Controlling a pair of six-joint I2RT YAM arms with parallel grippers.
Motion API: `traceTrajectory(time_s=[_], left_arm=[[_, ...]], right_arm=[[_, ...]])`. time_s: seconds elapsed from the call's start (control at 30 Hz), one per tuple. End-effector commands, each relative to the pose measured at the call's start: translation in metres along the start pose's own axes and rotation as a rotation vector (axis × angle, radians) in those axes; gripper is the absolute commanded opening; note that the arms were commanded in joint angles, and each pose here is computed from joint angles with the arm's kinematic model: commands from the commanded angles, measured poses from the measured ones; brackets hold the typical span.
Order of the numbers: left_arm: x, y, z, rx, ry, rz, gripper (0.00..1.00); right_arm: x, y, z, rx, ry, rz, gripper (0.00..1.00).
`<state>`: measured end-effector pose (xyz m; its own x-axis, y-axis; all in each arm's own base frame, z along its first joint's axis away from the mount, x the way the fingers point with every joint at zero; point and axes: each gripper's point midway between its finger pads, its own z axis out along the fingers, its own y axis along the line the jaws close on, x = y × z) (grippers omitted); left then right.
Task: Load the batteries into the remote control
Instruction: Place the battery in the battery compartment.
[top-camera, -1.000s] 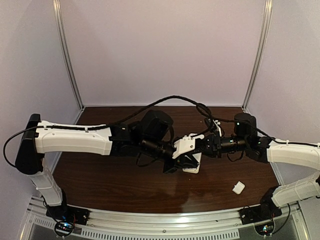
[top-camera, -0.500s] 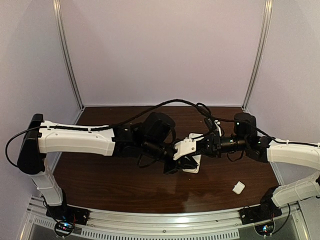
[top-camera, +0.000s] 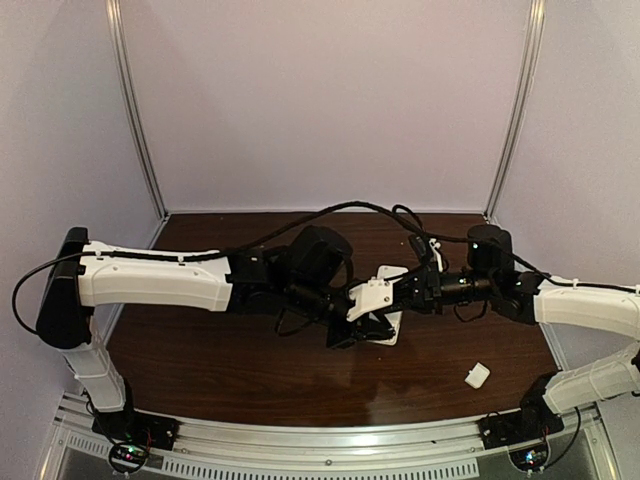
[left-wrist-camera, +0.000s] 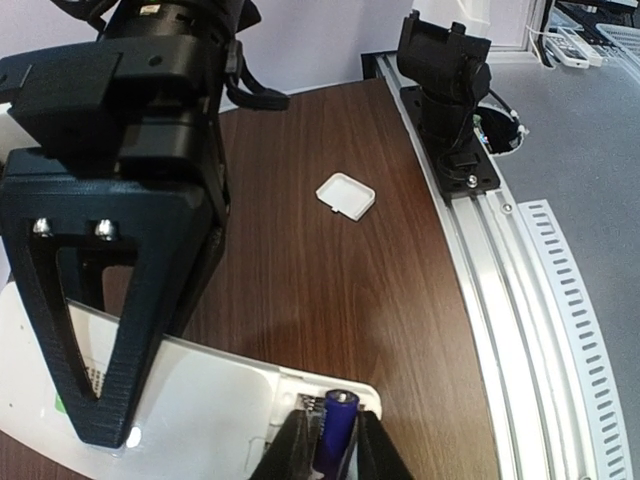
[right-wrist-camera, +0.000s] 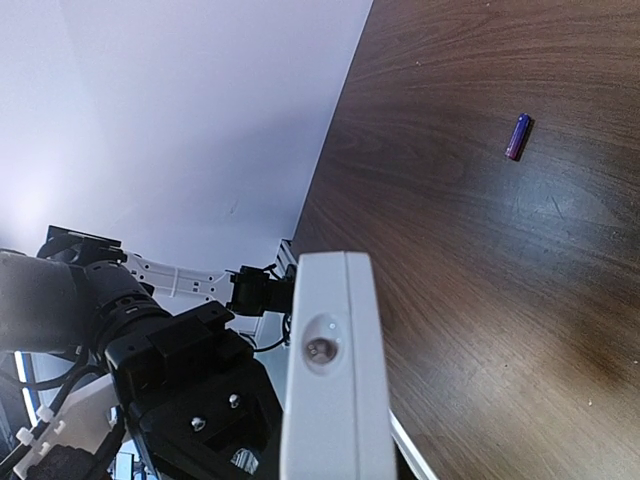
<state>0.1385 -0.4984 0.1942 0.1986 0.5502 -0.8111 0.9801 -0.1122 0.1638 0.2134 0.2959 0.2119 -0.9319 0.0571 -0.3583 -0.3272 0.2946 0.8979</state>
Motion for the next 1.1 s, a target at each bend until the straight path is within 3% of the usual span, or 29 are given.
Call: traceTrajectory(time_s=[0.0, 0.43, 0.83, 1.07], left_arm=[[0.006, 0.004, 0.005, -0.020, 0.035, 0.006, 0.23], [-0.004, 0.014, -0.002, -0.072, 0.020, -0.018, 0.45], [-0.033, 0.027, -0.033, -0.166, -0.056, -0.022, 0.77], [-0.036, 0.037, -0.047, -0.236, -0.078, -0.064, 0.83]], right_arm=[[-0.011, 0.021, 0.000, -0.048, -0.018, -0.055, 0.00], [-0.009, 0.011, 0.003, -0.023, -0.013, -0.039, 0.00], [-0.007, -0.001, 0.006, 0.003, -0.014, -0.028, 0.00], [-0.008, -0.002, 0.006, 0.003, -0.016, -0.026, 0.00]])
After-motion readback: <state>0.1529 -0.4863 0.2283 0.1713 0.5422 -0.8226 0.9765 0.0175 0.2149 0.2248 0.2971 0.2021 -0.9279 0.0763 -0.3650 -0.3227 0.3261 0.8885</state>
